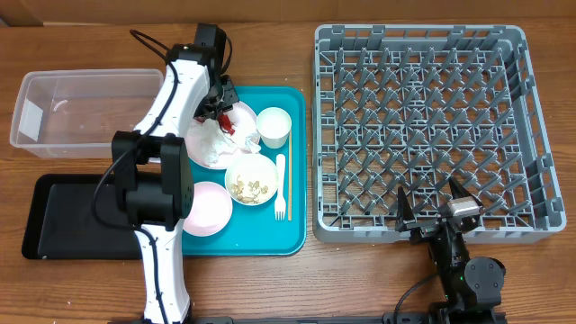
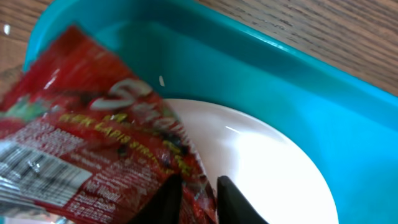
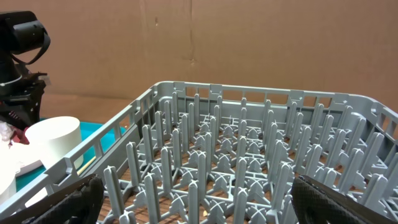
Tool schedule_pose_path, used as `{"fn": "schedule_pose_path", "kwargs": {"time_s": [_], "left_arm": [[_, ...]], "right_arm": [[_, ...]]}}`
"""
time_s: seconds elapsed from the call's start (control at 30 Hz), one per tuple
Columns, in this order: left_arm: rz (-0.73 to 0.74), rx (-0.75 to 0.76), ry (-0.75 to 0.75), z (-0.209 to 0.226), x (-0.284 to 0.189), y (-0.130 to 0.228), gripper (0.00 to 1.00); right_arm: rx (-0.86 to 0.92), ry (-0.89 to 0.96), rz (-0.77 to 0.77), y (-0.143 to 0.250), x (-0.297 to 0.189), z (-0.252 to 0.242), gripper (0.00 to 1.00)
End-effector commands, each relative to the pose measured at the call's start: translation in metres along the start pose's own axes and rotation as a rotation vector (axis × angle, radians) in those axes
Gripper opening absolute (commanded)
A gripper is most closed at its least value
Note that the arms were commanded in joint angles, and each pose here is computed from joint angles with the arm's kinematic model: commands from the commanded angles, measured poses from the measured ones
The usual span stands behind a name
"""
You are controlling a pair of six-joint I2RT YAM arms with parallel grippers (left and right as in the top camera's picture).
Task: Sort waste into correct bins and load items into the dishwasher rack
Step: 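Lift the red wrapper and carry it left to the clear bin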
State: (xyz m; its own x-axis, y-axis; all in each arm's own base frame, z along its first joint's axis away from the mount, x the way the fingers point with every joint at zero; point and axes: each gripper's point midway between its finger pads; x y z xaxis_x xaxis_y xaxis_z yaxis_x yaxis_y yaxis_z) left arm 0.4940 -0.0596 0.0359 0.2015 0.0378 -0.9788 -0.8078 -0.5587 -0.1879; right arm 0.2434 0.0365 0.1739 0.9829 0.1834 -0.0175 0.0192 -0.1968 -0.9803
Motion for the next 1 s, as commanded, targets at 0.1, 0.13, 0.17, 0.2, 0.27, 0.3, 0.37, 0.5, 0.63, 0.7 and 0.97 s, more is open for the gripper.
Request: {"fn": "schedule_pose_path", "kwargs": {"time_s": [0.1, 0.13, 0.17, 0.2, 0.27, 0.3, 0.37, 0.5, 0.63, 0.7, 0.97], "left_arm": [[0.004, 0.004, -0.032, 0.003, 0.009, 0.004, 0.05], [0.004, 0.004, -0.032, 0.003, 0.009, 0.004, 0.04], [0.004, 0.004, -0.032, 0.003, 0.009, 0.004, 0.04], [0.004, 0.004, -0.032, 0.003, 0.009, 0.004, 0.04], [-0.001, 0.004, -0.028, 0.002, 0.007, 0.003, 0.04], [-0.005, 0.005, -0.024, 0.001, 0.006, 0.001, 0.04], [-0.015, 0.017, -0.010, -0.003, -0.001, -0.003, 0.04], [-0.041, 0.020, 0.024, -0.013, -0.033, -0.013, 0.04], [-0.044, 0.019, 0.065, -0.021, -0.062, -0.018, 0.04], [-0.039, 0.019, 0.100, -0.027, -0.081, -0.019, 0.04], [-0.052, 0.014, 0.088, -0.017, -0.123, -0.024, 0.04]], "right_arm": [[0.002, -0.005, -0.004, 0.002, 0.000, 0.002, 1.00], [0.002, -0.006, -0.003, 0.002, 0.000, 0.002, 1.00], [0.002, -0.005, -0.004, 0.002, 0.000, 0.002, 1.00], [0.002, -0.005, -0.004, 0.002, 0.000, 0.002, 1.00], [0.002, -0.005, -0.004, 0.002, 0.000, 0.002, 1.00], [0.002, -0.005, -0.004, 0.002, 0.000, 0.002, 1.00], [0.002, -0.005, -0.004, 0.002, 0.000, 0.002, 1.00], [0.002, -0.005, -0.004, 0.002, 0.000, 0.002, 1.00], [0.002, -0.005, -0.004, 0.002, 0.000, 0.002, 1.00], [0.002, -0.005, -0.004, 0.002, 0.000, 0.002, 1.00], [0.002, -0.005, -0.004, 0.002, 0.000, 0.002, 1.00]]}}
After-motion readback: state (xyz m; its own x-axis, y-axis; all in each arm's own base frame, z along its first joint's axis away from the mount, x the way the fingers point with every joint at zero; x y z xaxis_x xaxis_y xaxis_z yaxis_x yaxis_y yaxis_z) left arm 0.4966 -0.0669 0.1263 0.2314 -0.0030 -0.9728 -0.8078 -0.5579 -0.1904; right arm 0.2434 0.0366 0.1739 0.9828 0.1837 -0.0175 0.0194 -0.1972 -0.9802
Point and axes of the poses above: each gripper's point midway between its finger pads, its own x axis out along the fingers, its own z axis along the line the jaws close on, y = z × x, and after that the axes turned 11 degrees about -x, right-handed
